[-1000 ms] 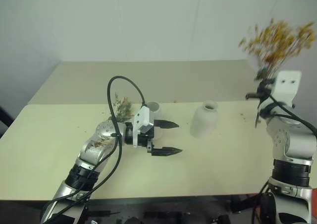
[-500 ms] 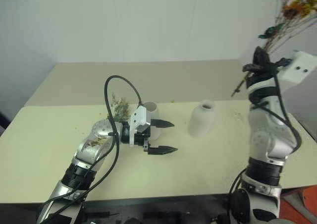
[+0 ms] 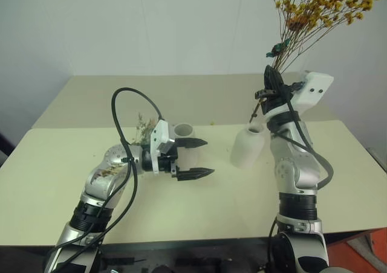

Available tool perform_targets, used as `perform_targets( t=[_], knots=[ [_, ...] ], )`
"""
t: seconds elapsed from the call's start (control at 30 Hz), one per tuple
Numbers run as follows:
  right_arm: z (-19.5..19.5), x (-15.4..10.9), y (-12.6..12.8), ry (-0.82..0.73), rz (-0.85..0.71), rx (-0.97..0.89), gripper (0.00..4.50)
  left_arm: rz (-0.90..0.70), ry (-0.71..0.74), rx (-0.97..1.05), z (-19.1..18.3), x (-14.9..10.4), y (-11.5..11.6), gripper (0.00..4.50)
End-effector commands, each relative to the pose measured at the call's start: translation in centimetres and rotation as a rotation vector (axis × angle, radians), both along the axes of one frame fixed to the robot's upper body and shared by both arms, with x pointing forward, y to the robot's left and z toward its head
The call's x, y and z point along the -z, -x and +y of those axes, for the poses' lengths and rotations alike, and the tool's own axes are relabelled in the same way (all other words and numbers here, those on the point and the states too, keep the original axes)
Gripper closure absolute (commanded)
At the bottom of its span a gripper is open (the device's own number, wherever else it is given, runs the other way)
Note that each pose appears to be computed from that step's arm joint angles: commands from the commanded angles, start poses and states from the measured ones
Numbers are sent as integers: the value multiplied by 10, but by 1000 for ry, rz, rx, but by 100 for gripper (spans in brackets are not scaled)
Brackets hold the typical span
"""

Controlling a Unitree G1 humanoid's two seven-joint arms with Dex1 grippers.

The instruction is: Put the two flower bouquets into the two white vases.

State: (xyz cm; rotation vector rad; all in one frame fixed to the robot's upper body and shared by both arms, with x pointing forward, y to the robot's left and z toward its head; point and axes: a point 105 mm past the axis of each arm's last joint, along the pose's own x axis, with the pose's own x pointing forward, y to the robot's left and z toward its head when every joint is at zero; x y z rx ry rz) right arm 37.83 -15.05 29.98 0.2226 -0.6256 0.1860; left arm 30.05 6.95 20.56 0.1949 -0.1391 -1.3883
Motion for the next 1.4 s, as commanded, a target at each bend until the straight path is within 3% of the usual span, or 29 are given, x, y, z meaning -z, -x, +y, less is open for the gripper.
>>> perform_targets(
  t=[0.03,0.67,1.03,1.17,1.4],
  knots=[
    [-7,-9,7,22,-64,30,447,-27,41,-1,1,-13,4,0],
    [-6,30,13,98,7,114,447,-6,25,10,2,-5,9,0],
    [6,25,22,157,-42,119,447,-6,31,4,2,-5,8,0],
    [10,27,24,140,-49,88,340,-6,33,3,2,-5,7,0],
    [11,32,30,208,-53,100,87,-7,30,-2,3,-4,7,0]
  ],
)
